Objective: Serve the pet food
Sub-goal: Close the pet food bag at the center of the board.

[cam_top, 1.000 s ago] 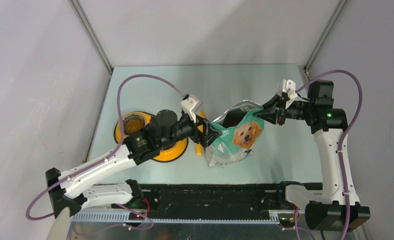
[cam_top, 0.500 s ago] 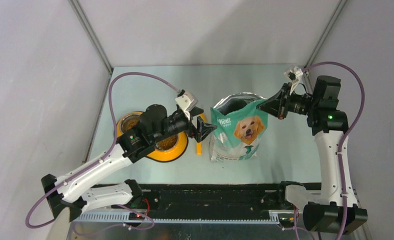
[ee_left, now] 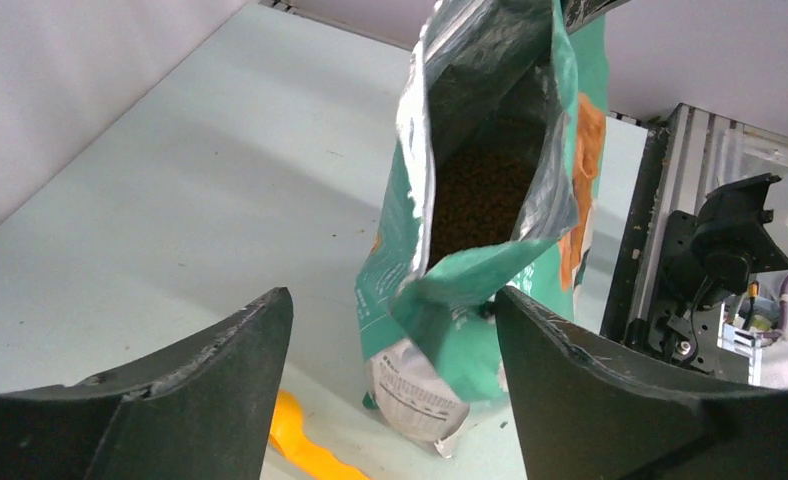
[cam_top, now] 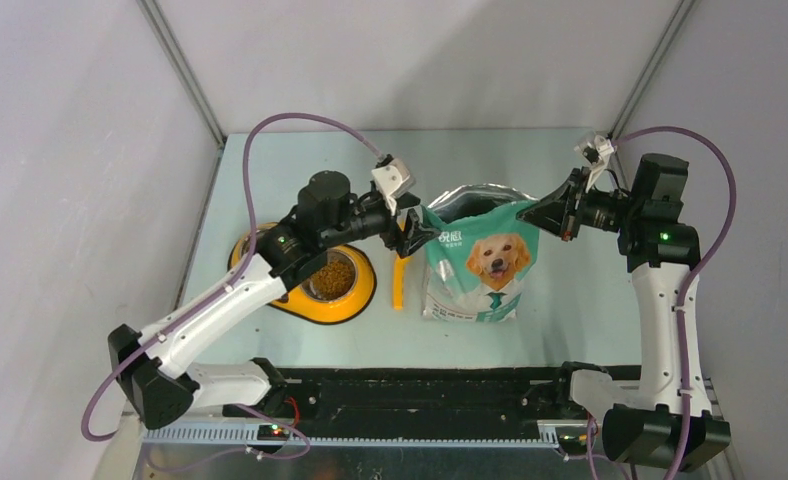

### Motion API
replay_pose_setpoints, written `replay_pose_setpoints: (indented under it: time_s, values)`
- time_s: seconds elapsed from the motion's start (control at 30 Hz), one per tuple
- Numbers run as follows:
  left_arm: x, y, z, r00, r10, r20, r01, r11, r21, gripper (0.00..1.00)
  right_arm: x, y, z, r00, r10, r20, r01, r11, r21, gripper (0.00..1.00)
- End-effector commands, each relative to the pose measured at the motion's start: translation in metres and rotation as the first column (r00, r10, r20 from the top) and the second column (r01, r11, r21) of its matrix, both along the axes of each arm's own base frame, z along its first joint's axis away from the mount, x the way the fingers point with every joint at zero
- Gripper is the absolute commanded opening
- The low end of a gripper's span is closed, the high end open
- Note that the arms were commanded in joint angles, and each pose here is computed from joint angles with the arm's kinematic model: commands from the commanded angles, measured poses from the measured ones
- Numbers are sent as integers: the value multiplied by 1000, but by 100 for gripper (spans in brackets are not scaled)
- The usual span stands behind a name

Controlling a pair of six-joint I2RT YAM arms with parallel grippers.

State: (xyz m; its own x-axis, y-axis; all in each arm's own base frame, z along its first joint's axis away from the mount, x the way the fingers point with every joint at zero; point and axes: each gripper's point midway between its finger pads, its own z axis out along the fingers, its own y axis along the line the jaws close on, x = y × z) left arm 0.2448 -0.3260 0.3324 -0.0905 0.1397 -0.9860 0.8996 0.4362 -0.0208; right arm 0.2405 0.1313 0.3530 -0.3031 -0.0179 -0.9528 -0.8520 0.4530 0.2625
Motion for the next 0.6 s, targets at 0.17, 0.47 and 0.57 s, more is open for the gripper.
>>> replay_pose_setpoints:
  time_s: [0.17, 0.47, 0.57]
  values:
    - [-17, 41, 12, 994, 18, 108, -12, 999, -50, 91, -29, 10, 59, 945, 144, 295, -147, 989, -13, 0]
    - [-8, 18, 14, 990, -103, 92, 104, 994, -12, 92, -31, 13, 60, 944, 146, 295, -149, 989, -14, 0]
    - [-9, 9, 12, 984, -162, 76, 162, 987, 9, 90, -32, 14, 62, 944, 145, 297, -148, 989, -11, 0]
